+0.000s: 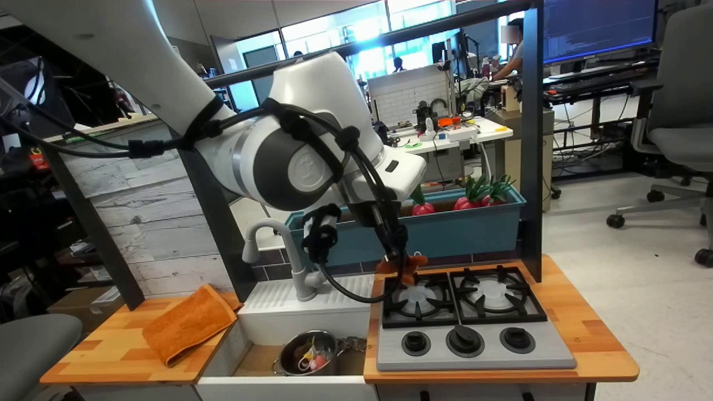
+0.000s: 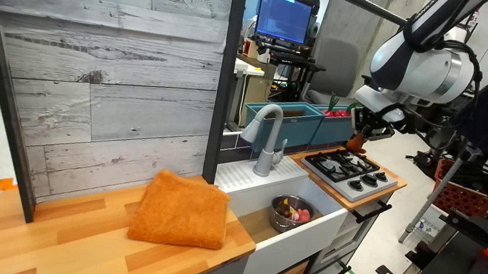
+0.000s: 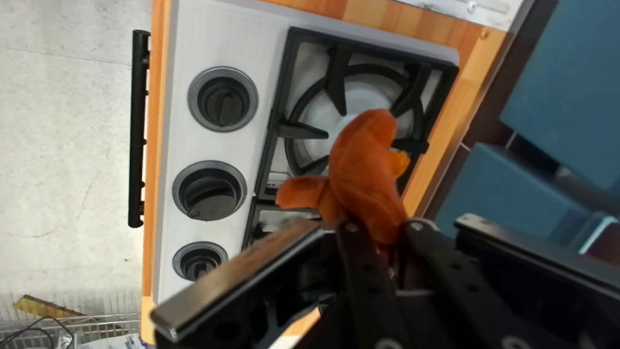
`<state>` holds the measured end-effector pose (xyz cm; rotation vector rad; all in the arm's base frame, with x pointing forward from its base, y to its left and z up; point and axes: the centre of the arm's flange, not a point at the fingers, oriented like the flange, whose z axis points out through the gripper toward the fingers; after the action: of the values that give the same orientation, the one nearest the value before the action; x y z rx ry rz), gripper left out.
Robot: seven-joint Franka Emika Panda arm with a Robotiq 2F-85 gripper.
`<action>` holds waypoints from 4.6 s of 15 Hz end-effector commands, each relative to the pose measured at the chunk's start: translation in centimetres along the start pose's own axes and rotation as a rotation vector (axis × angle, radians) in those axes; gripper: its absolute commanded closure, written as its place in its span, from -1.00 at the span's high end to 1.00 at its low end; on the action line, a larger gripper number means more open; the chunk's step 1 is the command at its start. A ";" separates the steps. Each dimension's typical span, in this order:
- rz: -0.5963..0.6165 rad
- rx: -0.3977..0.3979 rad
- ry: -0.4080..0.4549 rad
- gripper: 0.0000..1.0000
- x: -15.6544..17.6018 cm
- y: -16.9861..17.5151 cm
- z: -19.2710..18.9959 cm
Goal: Use the towel to wipe the table, then put the dolls on the stove
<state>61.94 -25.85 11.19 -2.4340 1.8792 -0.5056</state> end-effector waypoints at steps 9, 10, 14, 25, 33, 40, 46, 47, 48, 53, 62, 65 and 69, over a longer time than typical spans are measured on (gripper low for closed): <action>0.074 0.034 -0.041 0.44 -2.3 -1.0 1.0; 0.033 0.040 -0.065 0.61 -3.3 -0.9 0.4; -0.101 0.061 -0.112 1.00 -6.4 -0.2 -2.3; -0.469 -0.058 -0.295 1.00 -9.6 0.7 -4.0; -0.894 -0.175 -0.408 1.00 -9.2 6.0 -2.6; -1.265 -0.161 -0.448 1.00 -8.1 5.3 -2.6; -1.268 -0.152 -0.443 1.00 -9.5 4.2 -2.1; -1.269 -0.146 -0.445 1.00 -9.9 3.2 -1.8; -1.284 -0.142 -0.424 1.00 -10.9 1.5 -1.3; -1.332 -0.204 -0.354 1.00 -17.3 -8.4 2.4; -1.339 -0.348 -0.441 1.00 -25.6 -9.5 6.7; -1.339 -0.354 -0.445 1.00 -25.7 -9.3 7.6; -1.340 -0.322 -0.384 1.00 -24.9 -7.0 9.9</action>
<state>66.77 -0.71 -0.86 -3.3028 -0.0106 0.3992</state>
